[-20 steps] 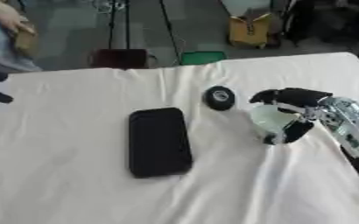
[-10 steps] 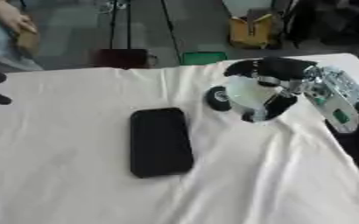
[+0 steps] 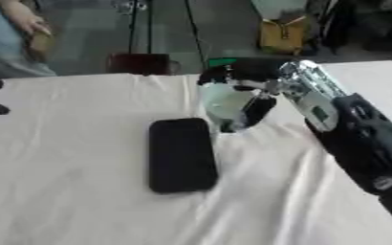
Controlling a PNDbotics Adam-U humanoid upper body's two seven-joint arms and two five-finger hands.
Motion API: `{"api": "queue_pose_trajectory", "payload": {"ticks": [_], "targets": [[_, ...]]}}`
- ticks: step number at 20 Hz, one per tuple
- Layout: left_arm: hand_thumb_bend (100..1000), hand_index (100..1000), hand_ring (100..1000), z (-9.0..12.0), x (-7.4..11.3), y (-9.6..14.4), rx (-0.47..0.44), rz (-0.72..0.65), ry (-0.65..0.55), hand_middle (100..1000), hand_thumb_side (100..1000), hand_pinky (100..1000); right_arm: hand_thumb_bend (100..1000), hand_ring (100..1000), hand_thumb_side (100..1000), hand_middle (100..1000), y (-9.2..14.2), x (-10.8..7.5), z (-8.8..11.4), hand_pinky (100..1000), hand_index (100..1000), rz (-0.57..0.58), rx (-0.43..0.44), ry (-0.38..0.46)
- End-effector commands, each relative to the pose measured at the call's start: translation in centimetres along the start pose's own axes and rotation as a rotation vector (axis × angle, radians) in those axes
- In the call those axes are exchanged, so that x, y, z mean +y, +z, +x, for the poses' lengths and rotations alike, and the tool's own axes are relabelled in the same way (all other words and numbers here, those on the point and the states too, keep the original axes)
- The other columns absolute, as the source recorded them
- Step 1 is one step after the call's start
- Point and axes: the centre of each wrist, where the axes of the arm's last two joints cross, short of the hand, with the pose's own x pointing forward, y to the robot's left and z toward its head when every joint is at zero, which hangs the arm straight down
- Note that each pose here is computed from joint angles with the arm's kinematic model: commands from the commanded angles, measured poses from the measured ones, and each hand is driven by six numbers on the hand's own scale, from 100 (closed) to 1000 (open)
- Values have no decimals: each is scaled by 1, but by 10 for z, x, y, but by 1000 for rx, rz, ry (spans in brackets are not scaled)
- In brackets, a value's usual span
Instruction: Pick up objects on the table and place them in the box.
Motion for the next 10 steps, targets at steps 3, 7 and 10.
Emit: {"api": "queue_pose_trajectory", "payload": {"ticks": [3,7,10], "targets": [[176,899,785,9,0,-7,-39,-25,0,833,933,638,510,827,431,948,-18,-2,8,721,991,14,-44,27],[176,899,785,9,-2,-10,-47,-39,11,833,933,639,503,826,431,944,-30,1,17,720,990,22,-79,32],[177,898,784,10,-4,-12,-54,-42,19,833,932,638,503,821,437,940,-37,2,24,716,985,23,-102,35]]}}
